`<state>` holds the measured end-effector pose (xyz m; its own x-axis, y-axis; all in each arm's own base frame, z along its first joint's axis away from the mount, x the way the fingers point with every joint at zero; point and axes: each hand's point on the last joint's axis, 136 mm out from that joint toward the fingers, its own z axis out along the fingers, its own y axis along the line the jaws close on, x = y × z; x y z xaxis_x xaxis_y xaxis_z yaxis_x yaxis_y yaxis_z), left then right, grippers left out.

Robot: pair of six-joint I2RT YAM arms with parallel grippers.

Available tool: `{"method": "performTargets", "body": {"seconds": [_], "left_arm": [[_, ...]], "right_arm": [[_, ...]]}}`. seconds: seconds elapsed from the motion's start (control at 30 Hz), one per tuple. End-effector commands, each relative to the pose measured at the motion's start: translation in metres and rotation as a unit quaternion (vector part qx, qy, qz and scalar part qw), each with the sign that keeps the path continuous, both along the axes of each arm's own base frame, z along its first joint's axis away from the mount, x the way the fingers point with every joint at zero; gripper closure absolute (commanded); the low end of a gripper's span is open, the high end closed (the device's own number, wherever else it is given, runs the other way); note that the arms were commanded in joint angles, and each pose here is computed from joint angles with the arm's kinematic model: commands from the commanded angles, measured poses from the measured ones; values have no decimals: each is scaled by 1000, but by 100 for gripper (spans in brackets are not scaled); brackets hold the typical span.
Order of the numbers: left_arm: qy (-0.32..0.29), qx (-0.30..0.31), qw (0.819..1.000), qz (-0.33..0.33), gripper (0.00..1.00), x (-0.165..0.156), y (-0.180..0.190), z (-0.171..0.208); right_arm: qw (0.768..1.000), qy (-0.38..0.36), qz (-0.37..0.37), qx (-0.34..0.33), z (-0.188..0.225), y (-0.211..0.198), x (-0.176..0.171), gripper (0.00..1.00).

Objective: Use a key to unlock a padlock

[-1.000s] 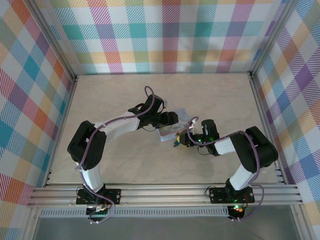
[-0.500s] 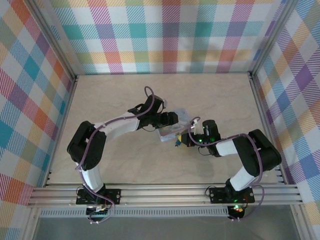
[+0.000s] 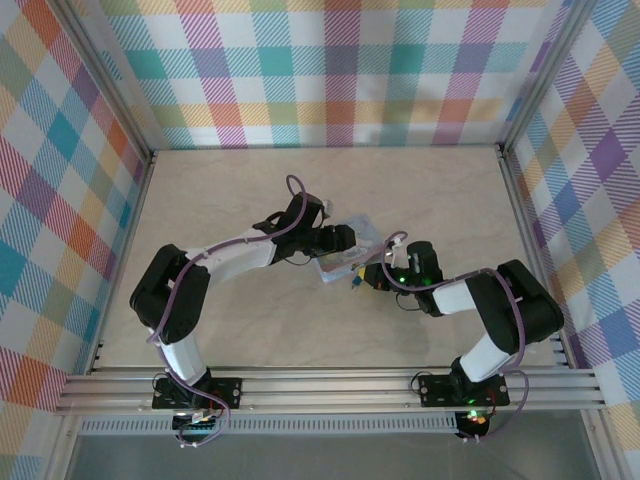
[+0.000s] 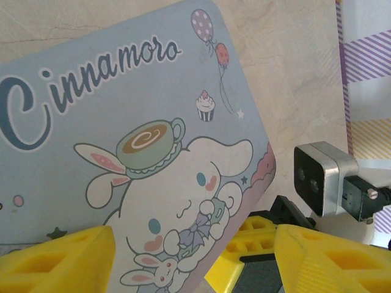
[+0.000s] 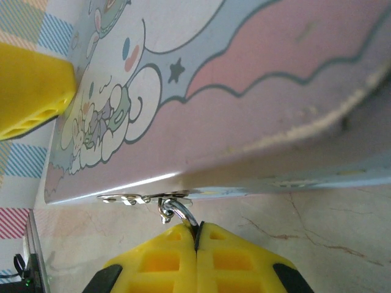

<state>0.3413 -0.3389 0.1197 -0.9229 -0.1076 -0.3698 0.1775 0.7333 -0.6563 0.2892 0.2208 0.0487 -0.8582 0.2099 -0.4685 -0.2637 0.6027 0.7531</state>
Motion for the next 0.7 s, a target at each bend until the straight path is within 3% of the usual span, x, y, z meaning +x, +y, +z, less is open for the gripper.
{"method": "performTargets", "body": {"seconds": [0.0, 0.67], "left_arm": [[62, 40, 997, 2, 30, -29, 12, -35], [58, 61, 996, 11, 26, -32, 21, -36]], "right_arm": [[999, -7, -36, 18, 13, -6, 10, 97], [995, 0, -100, -5, 16, -27, 20, 98]]}}
